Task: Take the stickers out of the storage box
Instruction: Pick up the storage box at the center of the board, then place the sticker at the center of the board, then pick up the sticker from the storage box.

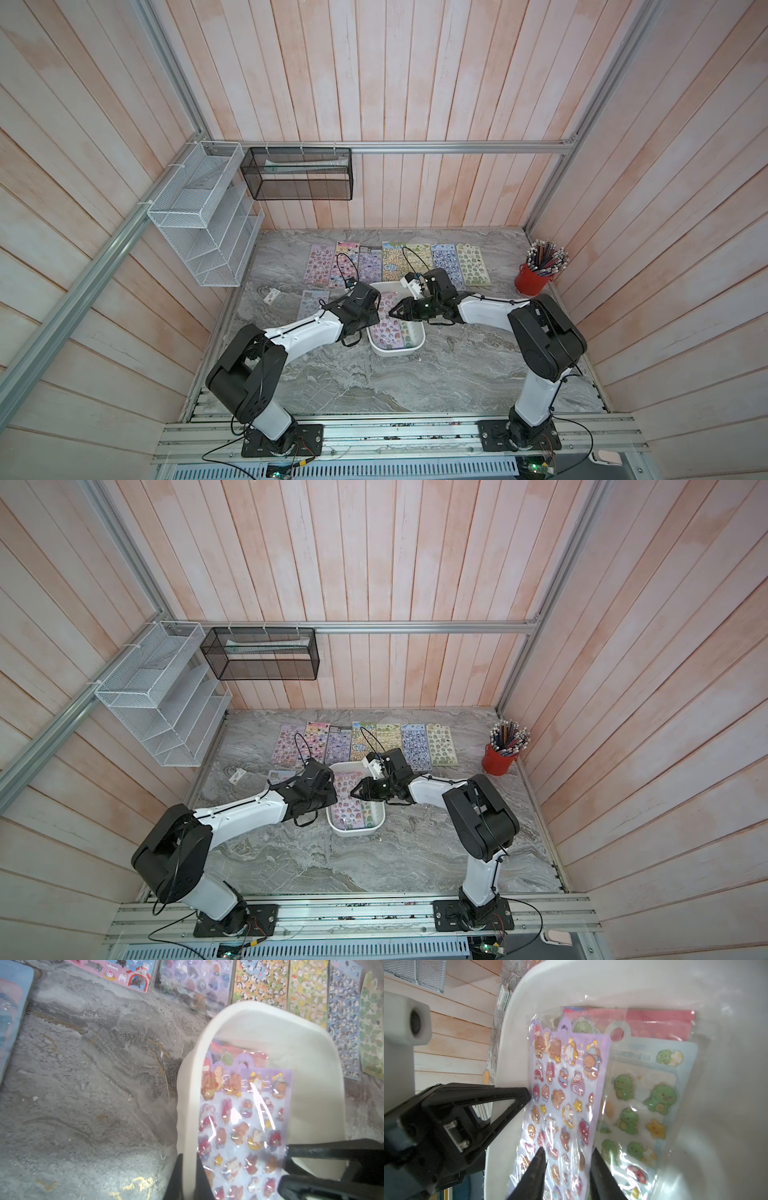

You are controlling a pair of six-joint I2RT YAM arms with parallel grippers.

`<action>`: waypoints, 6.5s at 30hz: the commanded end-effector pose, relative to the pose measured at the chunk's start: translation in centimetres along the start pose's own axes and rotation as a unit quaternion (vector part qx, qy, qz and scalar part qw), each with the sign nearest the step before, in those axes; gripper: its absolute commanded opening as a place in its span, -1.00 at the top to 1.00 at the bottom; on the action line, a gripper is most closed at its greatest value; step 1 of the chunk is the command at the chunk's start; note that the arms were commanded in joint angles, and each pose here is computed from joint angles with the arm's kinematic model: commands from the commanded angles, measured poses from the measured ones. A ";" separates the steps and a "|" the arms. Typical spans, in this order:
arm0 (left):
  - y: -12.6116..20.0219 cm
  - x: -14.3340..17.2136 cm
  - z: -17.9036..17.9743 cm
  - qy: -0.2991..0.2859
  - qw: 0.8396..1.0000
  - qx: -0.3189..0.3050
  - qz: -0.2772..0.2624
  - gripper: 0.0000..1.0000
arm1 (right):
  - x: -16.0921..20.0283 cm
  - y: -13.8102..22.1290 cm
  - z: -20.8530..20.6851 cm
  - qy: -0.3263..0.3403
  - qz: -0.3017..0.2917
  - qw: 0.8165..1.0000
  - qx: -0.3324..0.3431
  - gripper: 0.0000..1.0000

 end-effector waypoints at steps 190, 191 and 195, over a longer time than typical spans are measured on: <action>1.8 0.0 -4.7 -0.025 0.998 0.047 -0.020 1.00 | 2.9 -0.5 -3.5 0.044 0.064 0.944 0.322 -0.29; 1.9 0.0 -4.7 -0.026 0.998 0.048 -0.021 1.00 | 2.8 -0.6 -3.4 0.045 0.065 0.944 0.321 -0.31; 1.9 -0.1 -4.8 -0.027 0.998 0.047 -0.021 1.00 | 2.6 -0.8 -3.2 0.044 0.066 0.950 0.303 -0.32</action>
Point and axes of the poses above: each gripper's point midway between its finger pads, its own y axis back along the fingers, its own z axis along the line the jaws close on, x = y × z, the point moved 8 cm from there along y, back along the fingers, and after that the axes turned 2 degrees about y, right-handed, at the moved point
